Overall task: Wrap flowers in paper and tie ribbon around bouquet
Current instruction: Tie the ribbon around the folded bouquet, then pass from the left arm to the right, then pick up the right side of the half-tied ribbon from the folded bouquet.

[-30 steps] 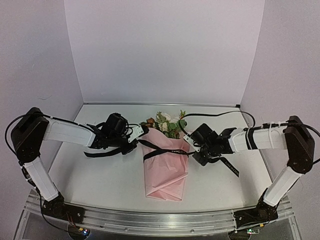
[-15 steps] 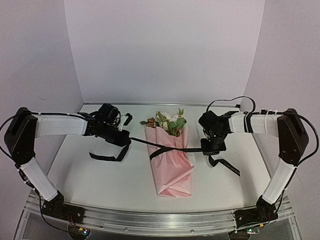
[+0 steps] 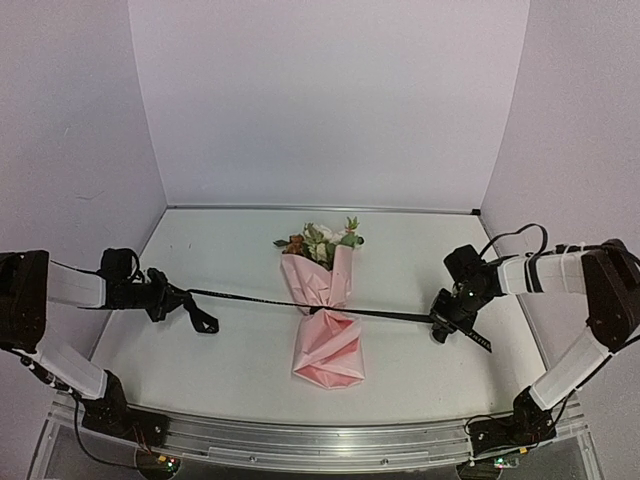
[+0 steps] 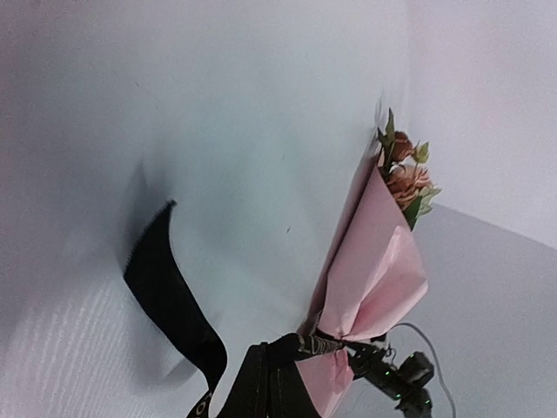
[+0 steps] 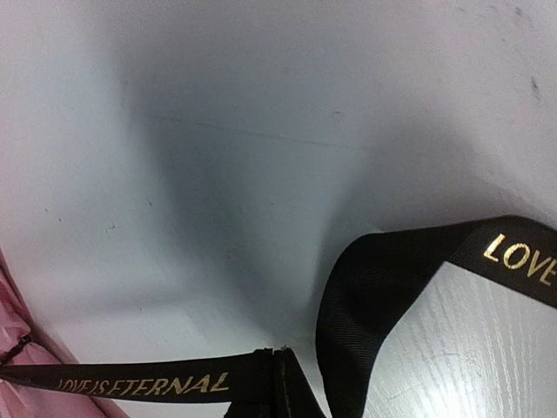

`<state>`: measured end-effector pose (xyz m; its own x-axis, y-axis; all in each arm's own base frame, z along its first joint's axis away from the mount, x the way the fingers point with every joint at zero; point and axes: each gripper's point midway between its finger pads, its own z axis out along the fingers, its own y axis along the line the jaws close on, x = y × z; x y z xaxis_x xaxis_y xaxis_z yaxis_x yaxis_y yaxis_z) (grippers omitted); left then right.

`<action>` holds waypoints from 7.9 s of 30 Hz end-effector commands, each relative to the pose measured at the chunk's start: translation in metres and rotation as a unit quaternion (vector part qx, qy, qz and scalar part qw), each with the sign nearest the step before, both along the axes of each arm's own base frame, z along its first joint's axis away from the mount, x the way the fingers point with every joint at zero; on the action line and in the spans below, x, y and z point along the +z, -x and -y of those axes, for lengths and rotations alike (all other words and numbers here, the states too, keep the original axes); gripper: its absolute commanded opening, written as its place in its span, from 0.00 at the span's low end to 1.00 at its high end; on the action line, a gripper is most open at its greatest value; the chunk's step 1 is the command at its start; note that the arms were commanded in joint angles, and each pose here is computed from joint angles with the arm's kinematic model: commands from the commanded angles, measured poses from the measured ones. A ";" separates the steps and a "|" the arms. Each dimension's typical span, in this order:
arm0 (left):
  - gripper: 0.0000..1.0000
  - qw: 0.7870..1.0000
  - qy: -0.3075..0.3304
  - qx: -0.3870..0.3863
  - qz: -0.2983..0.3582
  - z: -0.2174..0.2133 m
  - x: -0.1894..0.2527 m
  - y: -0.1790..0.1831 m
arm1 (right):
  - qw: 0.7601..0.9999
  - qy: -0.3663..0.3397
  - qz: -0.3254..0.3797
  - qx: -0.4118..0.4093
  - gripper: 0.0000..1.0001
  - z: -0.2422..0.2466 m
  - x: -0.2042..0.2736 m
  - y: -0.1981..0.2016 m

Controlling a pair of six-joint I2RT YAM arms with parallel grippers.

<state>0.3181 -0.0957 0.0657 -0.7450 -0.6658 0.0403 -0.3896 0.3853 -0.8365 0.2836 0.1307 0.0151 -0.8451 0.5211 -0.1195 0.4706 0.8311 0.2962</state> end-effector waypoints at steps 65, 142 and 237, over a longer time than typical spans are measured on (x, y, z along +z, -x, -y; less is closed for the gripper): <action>0.00 0.919 -0.122 -0.244 0.283 0.067 0.154 -0.024 | 0.955 0.053 0.102 0.273 0.75 -0.098 0.113 -0.015; 0.00 0.852 -0.087 -0.331 0.397 0.101 0.216 0.060 | 0.752 0.064 0.347 0.557 0.12 -0.372 0.149 -0.002; 0.08 0.648 -0.092 -0.650 0.387 0.391 0.071 0.145 | 0.940 0.201 0.135 0.242 0.56 -0.024 0.094 0.067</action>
